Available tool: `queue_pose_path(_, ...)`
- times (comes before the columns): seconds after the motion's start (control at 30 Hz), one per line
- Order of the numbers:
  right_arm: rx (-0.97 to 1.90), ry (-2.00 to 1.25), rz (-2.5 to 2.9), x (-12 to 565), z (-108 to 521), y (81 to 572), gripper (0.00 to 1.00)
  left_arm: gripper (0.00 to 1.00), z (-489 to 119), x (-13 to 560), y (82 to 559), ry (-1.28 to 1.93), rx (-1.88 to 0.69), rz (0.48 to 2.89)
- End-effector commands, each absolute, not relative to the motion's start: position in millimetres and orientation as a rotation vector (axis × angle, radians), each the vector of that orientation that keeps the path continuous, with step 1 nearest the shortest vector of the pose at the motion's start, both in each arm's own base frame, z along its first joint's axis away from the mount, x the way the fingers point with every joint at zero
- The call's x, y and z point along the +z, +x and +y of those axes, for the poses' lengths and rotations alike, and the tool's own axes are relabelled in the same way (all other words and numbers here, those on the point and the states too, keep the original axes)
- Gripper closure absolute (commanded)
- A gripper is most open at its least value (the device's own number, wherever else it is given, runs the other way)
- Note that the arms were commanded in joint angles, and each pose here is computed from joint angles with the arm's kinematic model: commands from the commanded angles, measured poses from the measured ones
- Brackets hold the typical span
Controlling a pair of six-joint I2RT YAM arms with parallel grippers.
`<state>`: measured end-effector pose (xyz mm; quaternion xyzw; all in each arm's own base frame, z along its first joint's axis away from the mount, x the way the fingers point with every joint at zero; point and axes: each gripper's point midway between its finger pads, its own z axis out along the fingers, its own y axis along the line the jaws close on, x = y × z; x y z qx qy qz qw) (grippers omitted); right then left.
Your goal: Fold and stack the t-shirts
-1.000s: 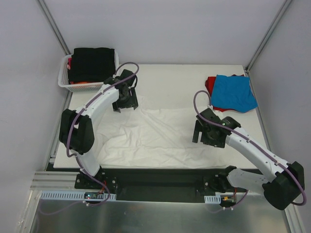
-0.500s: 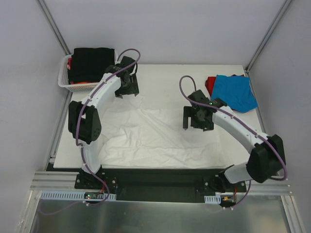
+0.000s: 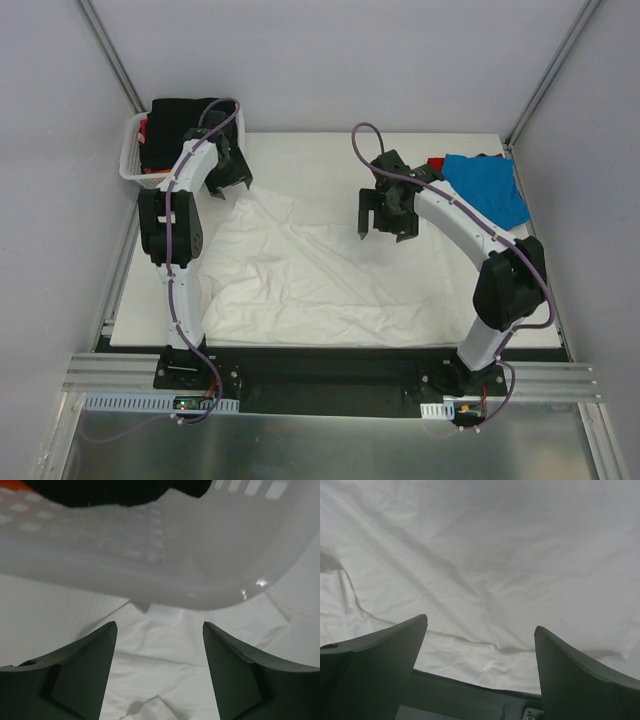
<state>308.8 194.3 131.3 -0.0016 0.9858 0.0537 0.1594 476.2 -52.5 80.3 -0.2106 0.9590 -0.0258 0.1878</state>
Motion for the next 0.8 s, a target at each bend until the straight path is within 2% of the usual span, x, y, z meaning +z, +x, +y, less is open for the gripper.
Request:
queue_pose_path(0.0, 0.169, 0.01, 2.775, 156.7, 172.7, 277.1, 0.07, 0.3, -74.4, 89.2, 503.6, -0.545, -0.318, 2.682)
queue_pose_path(0.13, 0.174, 0.068, 2.723, 168.8, 150.1, 245.9, 0.07, 0.34, -102.2, 75.4, 506.3, -0.458, -0.572, 2.732)
queue_pose_path(0.2, 0.158, 0.101, 2.737, 162.7, 140.5, 230.8, 0.07, 0.34, -104.9, 65.7, 510.0, -0.431, -0.594, 2.734)
queue_pose_path(0.33, 0.141, 0.124, 2.732, 160.5, 123.7, 207.1, 0.07, 0.34, -99.1, 52.6, 515.8, -0.399, -0.548, 2.741)
queue_pose_path(0.57, 0.1, 0.096, 2.727, 167.3, 105.1, 186.8, 0.07, 0.34, -64.0, 28.2, 504.2, -0.538, -0.251, 2.77)
queue_pose_path(0.67, 0.092, 0.055, 2.734, 170.6, 104.9, 186.7, 0.07, 0.37, -72.8, 26.6, 496.4, -0.542, -0.31, 2.785)
queue_pose_path(0.77, 0.092, 0.027, 2.734, 172.7, 108.4, 193.0, 0.07, 0.39, -105.3, 41.3, 497.6, -0.345, -0.438, 2.766)
